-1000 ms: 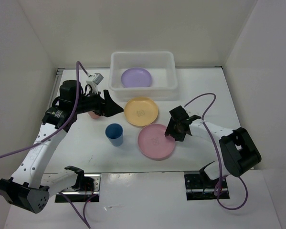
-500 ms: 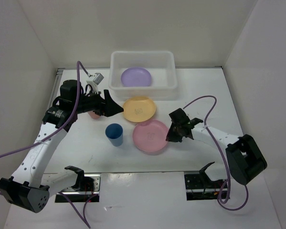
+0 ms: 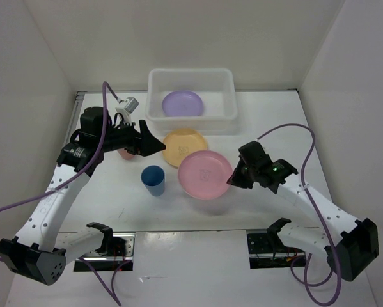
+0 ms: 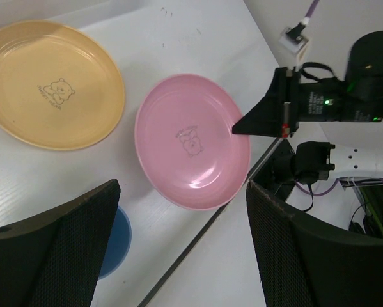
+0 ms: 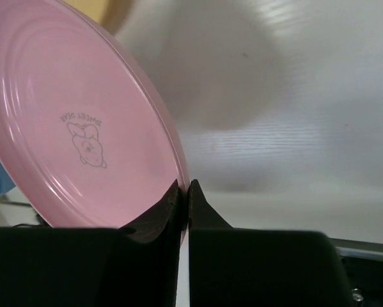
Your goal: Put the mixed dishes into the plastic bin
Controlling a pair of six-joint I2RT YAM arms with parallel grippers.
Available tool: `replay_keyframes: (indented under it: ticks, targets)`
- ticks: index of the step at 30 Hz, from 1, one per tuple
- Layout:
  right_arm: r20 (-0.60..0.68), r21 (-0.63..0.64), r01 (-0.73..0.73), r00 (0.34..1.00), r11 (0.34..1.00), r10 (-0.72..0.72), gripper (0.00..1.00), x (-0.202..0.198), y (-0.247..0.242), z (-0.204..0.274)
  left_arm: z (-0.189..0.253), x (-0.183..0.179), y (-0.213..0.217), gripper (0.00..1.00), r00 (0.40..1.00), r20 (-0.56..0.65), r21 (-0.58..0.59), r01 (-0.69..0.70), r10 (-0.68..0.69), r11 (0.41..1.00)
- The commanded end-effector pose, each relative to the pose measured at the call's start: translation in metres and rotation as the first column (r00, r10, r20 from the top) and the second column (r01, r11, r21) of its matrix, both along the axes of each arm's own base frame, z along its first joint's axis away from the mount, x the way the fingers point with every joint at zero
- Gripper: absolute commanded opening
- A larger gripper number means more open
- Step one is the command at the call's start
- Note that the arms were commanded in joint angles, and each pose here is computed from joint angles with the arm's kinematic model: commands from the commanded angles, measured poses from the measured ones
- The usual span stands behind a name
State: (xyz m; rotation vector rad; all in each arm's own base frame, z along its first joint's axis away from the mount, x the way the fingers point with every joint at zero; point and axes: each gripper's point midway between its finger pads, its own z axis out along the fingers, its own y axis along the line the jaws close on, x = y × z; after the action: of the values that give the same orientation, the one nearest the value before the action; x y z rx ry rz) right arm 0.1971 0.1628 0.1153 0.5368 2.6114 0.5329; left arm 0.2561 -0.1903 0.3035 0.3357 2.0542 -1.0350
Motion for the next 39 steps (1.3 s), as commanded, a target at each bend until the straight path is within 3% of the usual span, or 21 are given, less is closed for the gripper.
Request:
replay_keyframes:
  ticks: [1,3,6,12,16,17,19,24,25,26,28,29,30,31,32,35,39]
  targets:
    - [0.093,0.089,-0.025,0.996,0.996,0.016,0.0,0.007,0.013,0.054,0.025,0.004,-0.002,0.87,0.998,0.069,-0.036,0.009,-0.007,0.999]
    - [0.125,0.12,-0.049,0.992,0.992,0.034,0.0,0.01,0.019,0.072,0.023,0.005,-0.002,0.87,0.998,0.07,-0.036,0.009,-0.007,0.999]
    - [0.259,0.19,-0.102,0.965,0.977,0.05,0.0,0.047,0.04,0.127,0.023,0.009,-0.003,0.87,0.998,0.064,-0.035,0.009,-0.007,0.999]
    - [0.459,0.179,-0.142,0.887,0.974,0.045,0.0,0.157,0.06,0.2,0.027,0.004,0.0,0.91,0.993,0.116,-0.001,0.027,-0.027,1.0]
    - [0.439,0.164,-0.162,0.895,0.973,0.075,0.0,0.239,0.08,0.175,0.029,0.001,0.004,0.92,0.994,0.112,0.009,0.006,-0.007,1.0]
    - [0.471,0.163,-0.164,0.88,0.973,0.069,0.0,0.255,0.081,0.192,0.025,-0.003,0.005,0.92,0.994,0.108,0.01,0.006,-0.007,1.0]
    - [0.425,0.136,-0.14,0.902,0.981,0.07,0.0,0.285,0.085,0.16,0.023,0.0,0.01,0.92,0.994,0.11,0.019,-0.026,0.024,0.999]
    - [0.419,0.161,-0.12,0.907,0.98,0.042,0.0,0.337,0.092,0.141,0.022,-0.005,0.013,0.92,0.994,0.103,0.018,-0.039,0.037,0.999]
    - [0.369,0.143,-0.104,0.928,0.984,0.044,0.0,0.351,0.095,0.107,0.022,-0.007,0.011,0.92,0.995,0.101,0.013,-0.027,0.026,1.0]
    - [0.412,0.149,-0.093,0.911,0.985,0.024,0.0,0.367,0.093,0.126,0.019,-0.007,0.011,0.92,0.995,0.093,0.016,-0.027,0.025,1.0]
    - [0.35,0.124,-0.078,0.936,0.989,0.03,0.0,0.376,0.089,0.103,0.019,-0.007,0.008,0.92,0.997,0.082,0.001,-0.006,0.006,1.0]
    - [0.377,0.125,-0.073,0.926,0.989,0.021,0.0,0.396,0.094,0.099,0.022,-0.01,0.005,0.92,0.997,0.079,-0.017,0.01,-0.008,1.0]
    - [0.325,0.103,-0.057,0.945,0.993,0.021,0.0,0.393,0.09,0.084,0.024,-0.008,0.005,0.92,0.996,0.093,-0.02,0.01,-0.008,1.0]
    - [0.438,0.143,-0.067,0.899,0.987,-0.003,0.0,0.398,0.093,0.127,0.023,-0.008,0.003,0.92,0.997,0.076,-0.027,0.017,-0.015,0.999]
    - [0.319,0.18,-0.1,0.947,0.979,0.038,0.0,0.399,0.099,0.074,0.024,-0.007,0.003,0.92,0.996,0.085,-0.029,0.017,-0.015,0.999]
    - [0.31,0.144,-0.013,0.95,0.989,-0.032,0.0,0.42,0.085,0.042,0.021,-0.005,0.005,0.92,0.996,0.084,-0.013,0.001,0.0,1.0]
    - [0.278,0.158,-0.036,0.961,0.987,-0.009,0.0,0.414,0.089,0.028,0.016,-0.005,0.005,0.93,0.997,0.071,-0.01,0.0,0.0,1.0]
